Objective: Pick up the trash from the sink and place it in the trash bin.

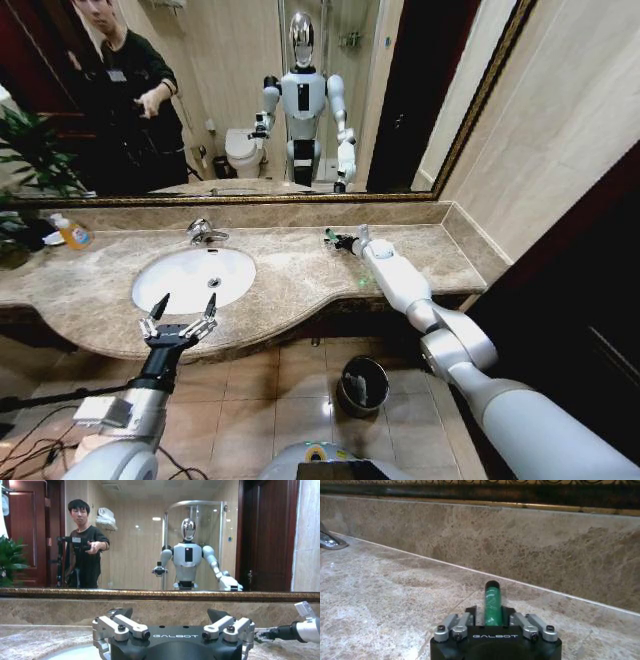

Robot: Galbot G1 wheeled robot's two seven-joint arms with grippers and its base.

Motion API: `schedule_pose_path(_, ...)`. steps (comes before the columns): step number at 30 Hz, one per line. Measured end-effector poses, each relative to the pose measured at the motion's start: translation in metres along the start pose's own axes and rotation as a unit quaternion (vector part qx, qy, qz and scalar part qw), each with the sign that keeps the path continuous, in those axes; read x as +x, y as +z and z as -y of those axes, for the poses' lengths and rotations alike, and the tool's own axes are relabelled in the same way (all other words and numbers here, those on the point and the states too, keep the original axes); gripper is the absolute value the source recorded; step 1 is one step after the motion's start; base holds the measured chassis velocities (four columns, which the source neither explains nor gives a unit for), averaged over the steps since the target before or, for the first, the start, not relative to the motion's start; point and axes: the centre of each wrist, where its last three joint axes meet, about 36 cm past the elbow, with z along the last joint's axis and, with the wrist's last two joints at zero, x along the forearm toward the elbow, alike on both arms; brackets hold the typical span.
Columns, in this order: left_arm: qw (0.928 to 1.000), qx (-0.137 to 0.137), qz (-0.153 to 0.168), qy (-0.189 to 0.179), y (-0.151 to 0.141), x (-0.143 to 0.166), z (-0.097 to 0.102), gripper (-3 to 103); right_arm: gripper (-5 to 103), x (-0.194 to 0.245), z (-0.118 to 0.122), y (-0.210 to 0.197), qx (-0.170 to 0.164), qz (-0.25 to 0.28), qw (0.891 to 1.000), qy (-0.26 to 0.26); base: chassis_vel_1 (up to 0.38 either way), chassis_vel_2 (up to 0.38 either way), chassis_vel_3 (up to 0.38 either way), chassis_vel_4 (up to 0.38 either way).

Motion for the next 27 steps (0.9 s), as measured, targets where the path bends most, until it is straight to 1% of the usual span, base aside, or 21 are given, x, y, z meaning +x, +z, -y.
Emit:
schedule_pose_path(2, 1.0000, 0.000, 0.000, 0.000, 0.000, 0.000, 0.000, 100, 27, 0.003, 0.002, 0.000, 0.002, 0.002, 1.000, 0.003, 0.000, 0.000, 0.000, 0.000)
schedule_pose_path(4, 1.0000, 0.000, 0.000, 0.000, 0.000, 0.000, 0.000, 100, 27, 0.004, 0.002, 0.000, 0.002, 0.002, 1.000, 0.004, 0.000, 0.000, 0.000, 0.000)
schedule_pose_path(5, 1.0000, 0.000, 0.000, 0.000, 0.000, 0.000, 0.000, 100, 16, 0.008, 0.004, -0.001, 0.003, 0.008, 1.000, 0.007, 0.000, 0.000, 0.000, 0.000)
schedule_pose_path(7, 1.0000, 0.000, 0.000, 0.000, 0.000, 0.000, 0.000, 100, 16, 0.010, 0.004, -0.002, 0.003, 0.010, 1.000, 0.008, 0.000, 0.000, 0.000, 0.000)
schedule_pose_path(10, 1.0000, 0.000, 0.000, 0.000, 0.000, 0.000, 0.000, 100, 7, 0.019, 0.007, -0.001, 0.003, 0.017, 1.000, 0.014, 0.000, 0.000, 0.000, 0.000)
schedule_pose_path(15, 1.0000, 0.000, 0.000, 0.000, 0.000, 0.000, 0.000, 100, 7, 0.029, 0.007, 0.001, 0.005, 0.027, 0.999, 0.024, 0.000, 0.000, 0.000, 0.000)
schedule_pose_path(17, 1.0000, 0.000, 0.000, 0.000, 0.000, 0.000, 0.000, 100, 7, 0.042, 0.004, -0.001, -0.004, 0.043, 0.998, 0.036, 0.000, 0.000, 0.000, 0.000)
schedule_pose_path(18, 1.0000, 0.000, 0.000, 0.000, 0.000, 0.000, 0.000, 100, 7, 0.042, 0.004, -0.001, -0.004, 0.043, 0.998, 0.036, 0.000, 0.000, 0.000, 0.000)
schedule_pose_path(21, 1.0000, 0.000, 0.000, 0.000, 0.000, 0.000, 0.000, 100, 7, 0.068, -0.003, -0.004, -0.013, 0.069, 0.997, 0.045, 0.000, 0.000, 0.000, 0.000)
schedule_pose_path(22, 1.0000, 0.000, 0.000, 0.000, 0.000, 0.000, 0.000, 100, 7, 0.068, -0.003, -0.004, -0.013, 0.069, 0.997, 0.045, 0.000, 0.000, 0.000, 0.000)
schedule_pose_path(24, 1.0000, 0.000, 0.000, 0.000, 0.000, 0.000, 0.000, 100, 7, 0.088, -0.012, 0.004, -0.017, 0.082, 0.995, 0.046, 0.000, 0.000, 0.000, 0.000)
schedule_pose_path(25, 1.0000, 0.000, 0.000, 0.000, 0.000, 0.000, 0.000, 100, 7, 0.088, -0.012, 0.004, -0.017, 0.082, 0.995, 0.046, 0.000, 0.000, 0.000, 0.000)
schedule_pose_path(27, 1.0000, 0.000, 0.000, 0.000, 0.000, 0.000, 0.000, 100, 7, 0.107, -0.015, 0.019, -0.013, 0.095, 0.994, 0.052, 0.000, 0.000, 0.000, 0.000)
